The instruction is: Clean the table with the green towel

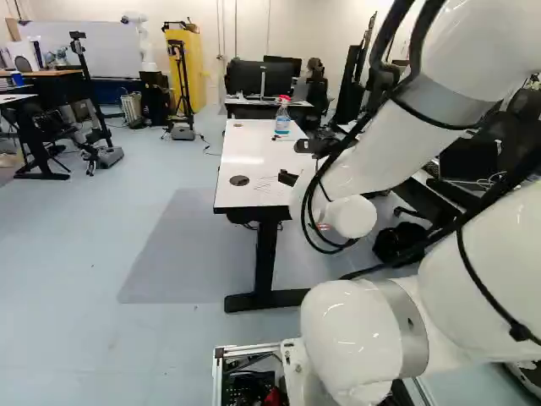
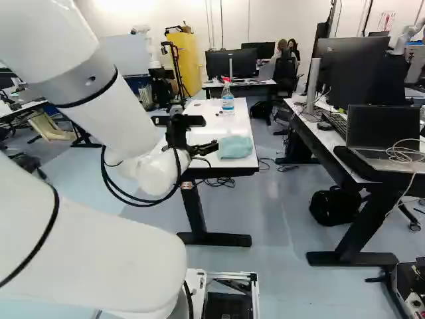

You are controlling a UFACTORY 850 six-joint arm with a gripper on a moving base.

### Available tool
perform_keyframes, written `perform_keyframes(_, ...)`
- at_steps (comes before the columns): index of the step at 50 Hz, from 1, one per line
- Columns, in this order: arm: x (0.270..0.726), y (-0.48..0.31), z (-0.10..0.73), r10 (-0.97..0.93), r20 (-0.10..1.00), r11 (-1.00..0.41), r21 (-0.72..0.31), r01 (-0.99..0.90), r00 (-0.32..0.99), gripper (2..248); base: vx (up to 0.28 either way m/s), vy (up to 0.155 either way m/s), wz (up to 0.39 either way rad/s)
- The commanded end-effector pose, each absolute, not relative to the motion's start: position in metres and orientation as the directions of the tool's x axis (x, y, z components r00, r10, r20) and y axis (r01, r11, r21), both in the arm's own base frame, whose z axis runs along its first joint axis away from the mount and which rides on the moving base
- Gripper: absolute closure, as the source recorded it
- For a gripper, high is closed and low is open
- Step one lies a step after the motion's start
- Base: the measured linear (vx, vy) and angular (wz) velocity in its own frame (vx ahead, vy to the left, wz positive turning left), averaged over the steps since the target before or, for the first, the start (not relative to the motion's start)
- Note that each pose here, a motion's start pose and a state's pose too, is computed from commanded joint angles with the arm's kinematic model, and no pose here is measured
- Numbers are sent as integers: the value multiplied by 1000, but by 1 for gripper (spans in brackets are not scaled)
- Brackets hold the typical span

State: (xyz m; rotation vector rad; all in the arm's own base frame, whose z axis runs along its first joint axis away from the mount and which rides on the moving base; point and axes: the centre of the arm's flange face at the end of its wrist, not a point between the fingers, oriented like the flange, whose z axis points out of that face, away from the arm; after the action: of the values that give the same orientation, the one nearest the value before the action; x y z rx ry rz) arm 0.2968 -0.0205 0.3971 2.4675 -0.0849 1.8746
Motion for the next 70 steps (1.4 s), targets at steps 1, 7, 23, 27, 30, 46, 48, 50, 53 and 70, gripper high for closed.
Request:
perform_keyframes(1,298,-22,398,-19,963,-997,0,-72,267,3,0,0,0)
perform_keyframes(7,305,-29,403,-25,963,-996,0,-94,268,3,0,0,0)
perform_keyframes(23,322,-49,416,-43,958,-989,0,-150,283,3,0,0,0)
perform_keyframes(27,327,-54,419,-47,957,-987,0,-163,287,3,0,0,0)
perform_keyframes(30,330,-58,422,-51,956,-985,0,-173,290,3,0,0,0)
perform_keyframes(46,350,-80,423,-77,938,-975,0,-222,337,3,0,0,0)
perform_keyframes(48,353,-83,422,-80,936,-974,0,-228,343,3,0,0,0)
perform_keyframes(50,356,-85,422,-84,934,-972,0,-234,348,3,0,0,0)
perform_keyframes(53,360,-90,422,-89,930,-970,0,-242,356,3,0,0,0)
perform_keyframes(70,380,-113,419,-120,907,-958,0,-285,404,3,0,0,0)
